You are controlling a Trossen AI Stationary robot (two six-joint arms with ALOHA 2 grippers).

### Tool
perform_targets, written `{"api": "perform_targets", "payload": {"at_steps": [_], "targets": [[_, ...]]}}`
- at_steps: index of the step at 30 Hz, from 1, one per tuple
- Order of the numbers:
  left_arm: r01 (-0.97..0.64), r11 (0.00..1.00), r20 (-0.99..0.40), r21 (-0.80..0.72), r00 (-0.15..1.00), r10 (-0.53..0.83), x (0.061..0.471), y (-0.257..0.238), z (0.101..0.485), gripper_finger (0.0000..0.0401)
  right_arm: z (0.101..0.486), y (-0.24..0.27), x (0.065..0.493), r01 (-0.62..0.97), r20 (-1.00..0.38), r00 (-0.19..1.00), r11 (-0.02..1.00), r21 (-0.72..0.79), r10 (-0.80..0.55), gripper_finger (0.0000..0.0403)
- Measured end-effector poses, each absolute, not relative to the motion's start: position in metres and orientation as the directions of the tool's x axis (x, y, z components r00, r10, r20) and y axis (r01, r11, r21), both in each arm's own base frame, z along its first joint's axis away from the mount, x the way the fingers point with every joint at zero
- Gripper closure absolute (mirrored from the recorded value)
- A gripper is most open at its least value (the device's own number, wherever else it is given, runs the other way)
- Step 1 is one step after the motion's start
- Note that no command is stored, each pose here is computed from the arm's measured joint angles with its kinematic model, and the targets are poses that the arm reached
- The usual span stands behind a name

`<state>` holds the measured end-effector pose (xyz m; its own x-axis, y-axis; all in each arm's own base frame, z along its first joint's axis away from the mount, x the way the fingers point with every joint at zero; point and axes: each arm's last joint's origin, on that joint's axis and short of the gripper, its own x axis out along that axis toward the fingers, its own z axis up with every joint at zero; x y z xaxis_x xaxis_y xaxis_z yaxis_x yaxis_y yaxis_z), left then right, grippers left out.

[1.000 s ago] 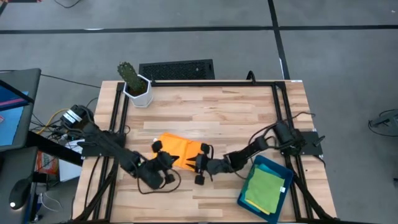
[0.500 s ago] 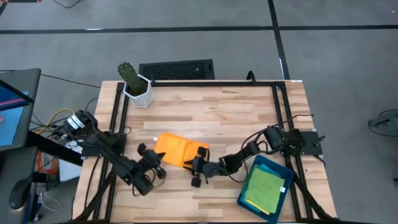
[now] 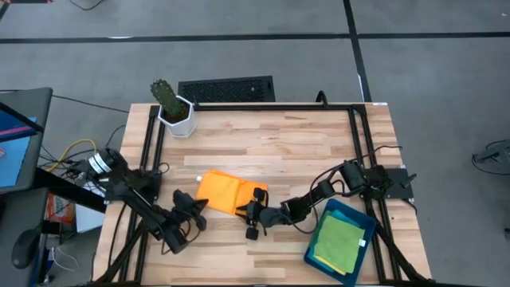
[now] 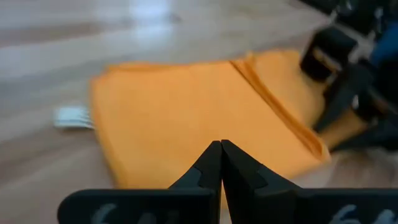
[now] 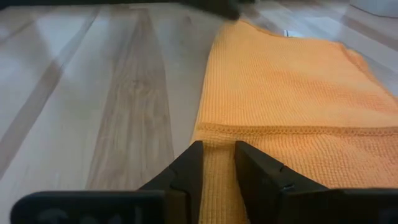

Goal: Fold microfiber towels
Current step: Fold the orange microfiber towel

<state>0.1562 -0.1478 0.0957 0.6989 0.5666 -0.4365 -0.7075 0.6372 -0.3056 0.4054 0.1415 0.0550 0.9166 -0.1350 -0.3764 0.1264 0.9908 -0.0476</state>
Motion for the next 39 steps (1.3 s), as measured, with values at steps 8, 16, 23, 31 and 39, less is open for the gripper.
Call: {"api": "perform_targets", "payload": {"at_steps": [8, 16, 23, 31, 39], "targets": [[-0.720, 0.658, -0.480, -0.219, 0.667, 0.570, 0.166, -0.153, 0.056, 0.0401, 0.055, 0.141, 0.405, 0.127, -0.384, 0.913, 0.991, -0.051, -0.137, 0.0285], [-0.771, 0.624, -0.586, -0.128, 0.566, 0.580, 0.158, -0.165, 0.076, 0.0401, 0.055, 0.141, 0.405, 0.128, -0.392, 0.910, 0.990, -0.054, -0.138, 0.0285], [-0.813, 0.583, -0.569, -0.004, 0.481, 0.667, 0.154, -0.162, 0.117, 0.0401, 0.054, 0.141, 0.405, 0.131, -0.400, 0.906, 0.990, -0.053, -0.141, 0.0285], [-0.831, 0.537, -0.539, -0.144, 0.521, 0.662, 0.146, -0.158, 0.102, 0.0401, 0.054, 0.140, 0.405, 0.132, -0.400, 0.905, 0.990, -0.053, -0.142, 0.0285], [-0.828, 0.533, -0.555, -0.175, 0.530, 0.641, 0.137, -0.156, 0.071, 0.0401, 0.054, 0.139, 0.405, 0.132, -0.401, 0.905, 0.990, -0.056, -0.144, 0.0285]]}}
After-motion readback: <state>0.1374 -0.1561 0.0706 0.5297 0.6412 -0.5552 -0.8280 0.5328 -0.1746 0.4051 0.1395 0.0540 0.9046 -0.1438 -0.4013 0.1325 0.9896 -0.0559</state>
